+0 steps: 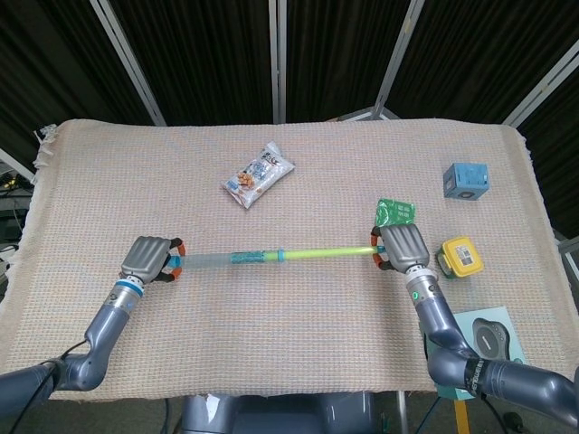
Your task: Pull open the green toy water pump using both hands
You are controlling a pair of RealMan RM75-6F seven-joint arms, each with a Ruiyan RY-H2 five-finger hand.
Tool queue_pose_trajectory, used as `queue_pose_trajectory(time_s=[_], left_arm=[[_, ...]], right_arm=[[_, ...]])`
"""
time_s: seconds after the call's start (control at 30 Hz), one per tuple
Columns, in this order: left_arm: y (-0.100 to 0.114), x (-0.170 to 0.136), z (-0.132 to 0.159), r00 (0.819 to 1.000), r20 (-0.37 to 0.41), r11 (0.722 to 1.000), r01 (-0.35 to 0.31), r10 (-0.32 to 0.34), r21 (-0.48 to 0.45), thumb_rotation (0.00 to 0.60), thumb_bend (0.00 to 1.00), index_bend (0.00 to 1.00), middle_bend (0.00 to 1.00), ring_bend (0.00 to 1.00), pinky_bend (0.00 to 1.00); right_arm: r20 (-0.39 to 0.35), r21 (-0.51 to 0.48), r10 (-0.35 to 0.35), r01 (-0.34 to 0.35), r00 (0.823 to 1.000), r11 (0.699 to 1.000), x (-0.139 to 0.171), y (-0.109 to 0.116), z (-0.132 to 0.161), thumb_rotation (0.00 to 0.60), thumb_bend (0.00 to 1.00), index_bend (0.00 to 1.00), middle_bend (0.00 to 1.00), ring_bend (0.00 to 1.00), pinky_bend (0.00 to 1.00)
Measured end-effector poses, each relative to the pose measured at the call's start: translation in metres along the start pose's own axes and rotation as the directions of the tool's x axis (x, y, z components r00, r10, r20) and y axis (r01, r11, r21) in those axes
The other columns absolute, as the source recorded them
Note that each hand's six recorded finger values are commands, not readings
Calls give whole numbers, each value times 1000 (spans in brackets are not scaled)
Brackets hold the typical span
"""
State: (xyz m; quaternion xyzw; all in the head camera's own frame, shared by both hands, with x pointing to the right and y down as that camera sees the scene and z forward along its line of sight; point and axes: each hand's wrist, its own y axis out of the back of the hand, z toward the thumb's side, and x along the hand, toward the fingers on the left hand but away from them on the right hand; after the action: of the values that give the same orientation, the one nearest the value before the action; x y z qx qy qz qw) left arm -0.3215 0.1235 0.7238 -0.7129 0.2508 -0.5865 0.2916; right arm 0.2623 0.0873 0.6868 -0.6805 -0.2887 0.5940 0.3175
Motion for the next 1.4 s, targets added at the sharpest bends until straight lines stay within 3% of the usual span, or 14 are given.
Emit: queue_pose_trajectory(time_s=[0.47,0.8,0.87,0.93,1.0,1.07,1.1,1.27,1.33,1.4], left_arm=[[6,-6,-45,997,-78,1000,-9,9,1,600,514,744,919,864,1000],[7,-7,-61,995,-101,1000,-12,11,-5,600,513,744,919,864,1000],[6,-8,-61,995,-100,1000,-11,10,-7,600,501,723,919,864,1000],[6,-8,-62,995,-98,1000,-11,10,-7,600,413,611,919,864,1000],[5,-8,-61,995,-95,1000,-11,10,-9,600,196,332,917,864,1000],[5,-8,-62,996,-92,1000,-9,8,-14,600,32,71,899,857,1000],[4,-8,-62,996,-91,1000,-7,5,-15,600,9,24,887,851,1000],[4,-9,-64,996,-90,1000,-2,1,-22,600,0,0,709,748,943],[5,-10,-65,996,-90,1000,-10,8,-28,600,0,0,548,634,835],[9,-13,-65,996,-89,999,-22,19,-36,600,0,0,359,469,660]], right_arm=[[34,10,-33,32,999,999,4,16,-22,600,508,715,1000,1000,1000],[35,15,-33,33,999,999,5,17,-22,600,506,707,1000,1000,1000],[34,14,-32,31,999,999,5,16,-21,600,480,664,1000,1000,1000],[32,13,-28,28,999,1000,5,15,-21,600,274,447,1000,1000,1000],[29,14,-23,22,999,1000,5,13,-20,600,67,212,1000,1000,1000],[26,14,-12,12,1000,1000,6,11,-20,600,0,69,1000,1000,1000],[24,14,-7,7,1000,1000,6,10,-20,600,0,28,1000,1000,1000],[16,18,-4,3,1000,1000,7,7,-21,600,0,0,984,1000,1000],[17,17,-3,3,1000,1000,8,6,-22,600,0,0,970,993,1000],[16,13,-10,10,1000,1000,10,7,-23,600,0,0,934,961,1000]])
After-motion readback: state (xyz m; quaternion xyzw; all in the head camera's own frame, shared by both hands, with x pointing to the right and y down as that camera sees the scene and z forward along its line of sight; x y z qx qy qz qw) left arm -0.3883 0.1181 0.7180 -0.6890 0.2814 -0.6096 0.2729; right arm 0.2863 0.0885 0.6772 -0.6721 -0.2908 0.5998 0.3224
